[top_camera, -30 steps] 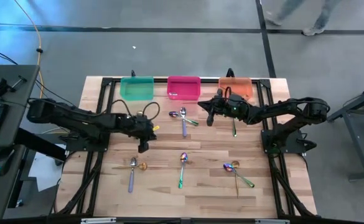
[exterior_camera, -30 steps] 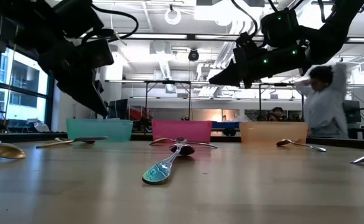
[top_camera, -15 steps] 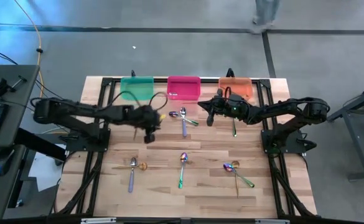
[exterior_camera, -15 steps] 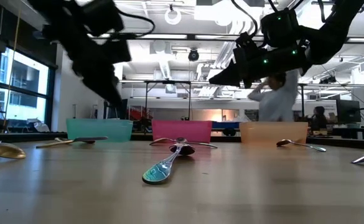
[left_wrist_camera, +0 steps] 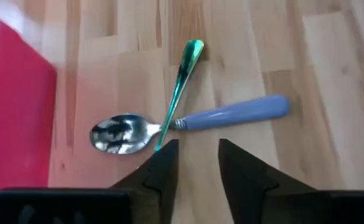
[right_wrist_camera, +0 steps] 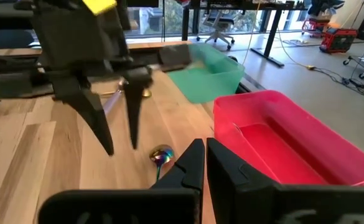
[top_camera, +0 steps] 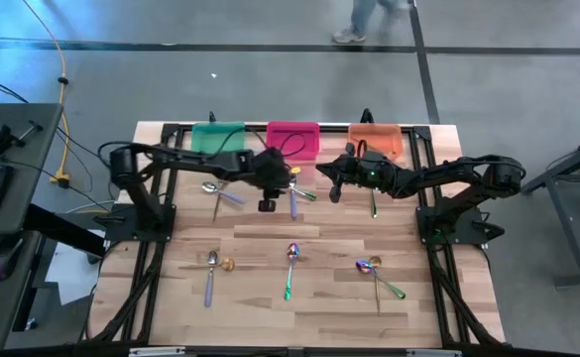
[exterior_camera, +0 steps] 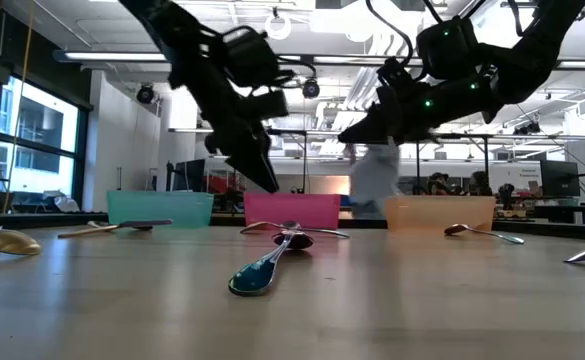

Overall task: Sort silverware by color (type)
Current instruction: Put the blue spoon into the green bin

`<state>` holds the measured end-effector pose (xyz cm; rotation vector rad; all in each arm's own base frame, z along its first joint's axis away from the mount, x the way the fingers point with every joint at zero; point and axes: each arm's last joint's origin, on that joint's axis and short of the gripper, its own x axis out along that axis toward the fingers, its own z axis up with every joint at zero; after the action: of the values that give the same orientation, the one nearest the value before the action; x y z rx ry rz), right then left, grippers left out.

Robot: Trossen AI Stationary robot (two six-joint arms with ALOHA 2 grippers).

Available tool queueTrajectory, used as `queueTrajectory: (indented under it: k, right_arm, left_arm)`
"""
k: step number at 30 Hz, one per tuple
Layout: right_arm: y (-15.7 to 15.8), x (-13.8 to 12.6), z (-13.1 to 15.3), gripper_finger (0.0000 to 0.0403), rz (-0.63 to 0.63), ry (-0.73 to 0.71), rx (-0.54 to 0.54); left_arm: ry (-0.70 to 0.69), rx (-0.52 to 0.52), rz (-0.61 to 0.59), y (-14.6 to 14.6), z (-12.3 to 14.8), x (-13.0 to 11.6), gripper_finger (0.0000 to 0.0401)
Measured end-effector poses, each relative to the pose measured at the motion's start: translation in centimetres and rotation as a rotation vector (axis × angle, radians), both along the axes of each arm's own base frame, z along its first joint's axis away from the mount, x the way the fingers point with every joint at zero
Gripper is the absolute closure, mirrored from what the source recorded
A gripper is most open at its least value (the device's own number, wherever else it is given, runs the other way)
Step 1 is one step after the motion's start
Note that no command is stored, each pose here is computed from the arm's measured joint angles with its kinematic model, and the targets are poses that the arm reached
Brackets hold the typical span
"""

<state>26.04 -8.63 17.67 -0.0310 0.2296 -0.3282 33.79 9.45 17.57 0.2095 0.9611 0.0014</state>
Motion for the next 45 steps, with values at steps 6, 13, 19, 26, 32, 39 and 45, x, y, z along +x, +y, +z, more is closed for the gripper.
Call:
queueTrajectory:
  k: [6,13,19,26,32,39,45]
  right_arm:
    - [0.0,0.0,-0.1,0.0402,0.001,0.006,-0.002]
    - [0.0,0.0,-0.1,0.0402,0.001,0.007,-0.004]
    - [0.0,0.0,0.0,0.0402,0.001,0.007,-0.005]
    - [0.0,0.0,0.0,0.0402,0.001,0.007,-0.005]
    - [0.0,0.0,0.0,0.0402,0.001,0.007,-0.004]
    - [0.0,0.0,0.0,0.0402,0.001,0.007,-0.004]
    - [0.0,0.0,-0.1,0.0402,0.001,0.008,-0.004]
  left_arm:
    - [0.085,0.100,-0.022,1.7,-2.2,1.8,0.0251]
    - [0.168,0.140,-0.043,2.1,-3.7,2.0,0.0259]
    - [0.215,0.144,-0.047,2.1,-3.8,1.6,0.0291]
    - [0.258,0.133,-0.074,2.0,-4.3,1.4,0.0342]
    - [0.272,0.141,-0.078,1.9,-4.2,1.2,0.0389]
    - [0.322,0.139,-0.038,2.0,-3.6,0.9,0.0394]
    - [0.299,0.101,0.086,2.7,-0.7,-0.6,0.0397]
